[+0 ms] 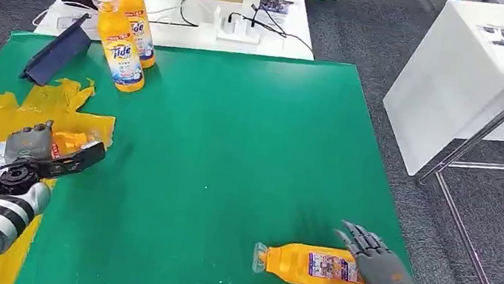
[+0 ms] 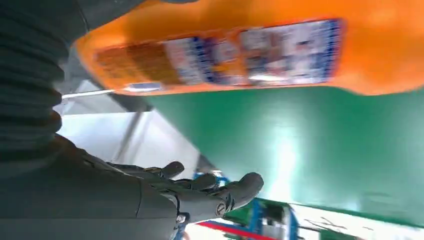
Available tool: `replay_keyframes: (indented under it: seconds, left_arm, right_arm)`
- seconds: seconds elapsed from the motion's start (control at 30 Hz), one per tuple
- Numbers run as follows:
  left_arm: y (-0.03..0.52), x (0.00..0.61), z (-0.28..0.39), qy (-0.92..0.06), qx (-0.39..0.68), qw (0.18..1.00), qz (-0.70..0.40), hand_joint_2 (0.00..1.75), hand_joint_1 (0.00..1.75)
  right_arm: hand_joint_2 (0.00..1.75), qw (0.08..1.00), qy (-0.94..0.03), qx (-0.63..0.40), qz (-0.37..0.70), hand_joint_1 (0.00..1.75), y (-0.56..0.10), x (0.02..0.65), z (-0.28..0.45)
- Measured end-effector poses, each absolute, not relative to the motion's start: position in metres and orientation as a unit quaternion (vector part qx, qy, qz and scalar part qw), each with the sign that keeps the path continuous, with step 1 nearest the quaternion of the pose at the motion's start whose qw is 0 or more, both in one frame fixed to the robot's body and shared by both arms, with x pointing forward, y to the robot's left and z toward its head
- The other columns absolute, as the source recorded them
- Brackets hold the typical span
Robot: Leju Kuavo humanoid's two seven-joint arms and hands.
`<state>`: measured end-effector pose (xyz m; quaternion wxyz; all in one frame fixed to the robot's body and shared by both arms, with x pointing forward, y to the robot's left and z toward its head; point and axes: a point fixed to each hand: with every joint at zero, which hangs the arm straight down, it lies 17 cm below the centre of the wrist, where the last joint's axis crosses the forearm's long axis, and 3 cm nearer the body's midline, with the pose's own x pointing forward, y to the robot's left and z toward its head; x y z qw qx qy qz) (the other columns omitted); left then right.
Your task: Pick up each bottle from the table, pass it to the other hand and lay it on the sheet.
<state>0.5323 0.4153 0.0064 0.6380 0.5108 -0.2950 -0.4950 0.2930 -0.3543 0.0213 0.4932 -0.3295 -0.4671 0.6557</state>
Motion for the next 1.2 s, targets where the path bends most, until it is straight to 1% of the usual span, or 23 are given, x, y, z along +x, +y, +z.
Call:
replay_keyframes:
  seconds: [0.27,0.43,0.5,0.73,0.83,0.87,0.9,0.93,1.0,1.07,1.2]
  left_arm:
    - [0.389,0.536,0.004,-0.335,0.495,0.631,-0.495,0.0,0.0]
    - [0.341,0.544,0.008,-0.407,0.444,0.631,-0.489,0.0,0.0]
    - [0.326,0.547,0.012,-0.421,0.436,0.63,-0.485,0.0,0.0]
    - [0.305,0.55,0.018,-0.443,0.424,0.63,-0.476,0.0,0.0]
    - [0.291,0.554,0.025,-0.467,0.412,0.622,-0.475,0.0,0.0]
    - [0.284,0.556,0.028,-0.477,0.407,0.62,-0.473,0.0,0.0]
    - [0.277,0.557,0.032,-0.484,0.403,0.617,-0.471,0.0,0.0]
    - [0.268,0.559,0.038,-0.493,0.4,0.612,-0.471,0.0,0.0]
    - [0.253,0.562,0.046,-0.508,0.395,0.606,-0.468,0.0,0.0]
    - [0.239,0.564,0.056,-0.525,0.391,0.597,-0.464,0.0,0.0]
    - [0.224,0.562,0.067,-0.549,0.381,0.591,-0.451,0.0,0.0]
  right_arm:
    - [1.75,0.51,-0.405,-0.366,0.665,0.0,-0.39,0.289,0.007]
    - [1.75,0.537,-0.362,-0.372,0.665,0.0,-0.411,0.283,-0.02]
    - [1.75,0.545,-0.347,-0.373,0.666,0.0,-0.417,0.28,-0.033]
    - [1.75,0.555,-0.337,-0.376,0.66,0.0,-0.424,0.283,-0.043]
    - [1.75,0.564,-0.336,-0.371,0.657,0.0,-0.425,0.284,-0.048]
    - [1.75,0.566,-0.338,-0.367,0.656,0.1,-0.423,0.286,-0.051]
    - [1.75,0.566,-0.343,-0.367,0.654,0.94,-0.421,0.29,-0.053]
    - [1.75,0.565,-0.35,-0.364,0.653,1.38,-0.416,0.292,-0.057]
    - [1.75,0.562,-0.363,-0.367,0.646,1.55,-0.408,0.301,-0.06]
    - [1.75,0.562,-0.374,-0.368,0.639,1.68,-0.397,0.309,-0.066]
    - [1.75,0.564,-0.385,-0.366,0.633,1.68,-0.382,0.32,-0.071]
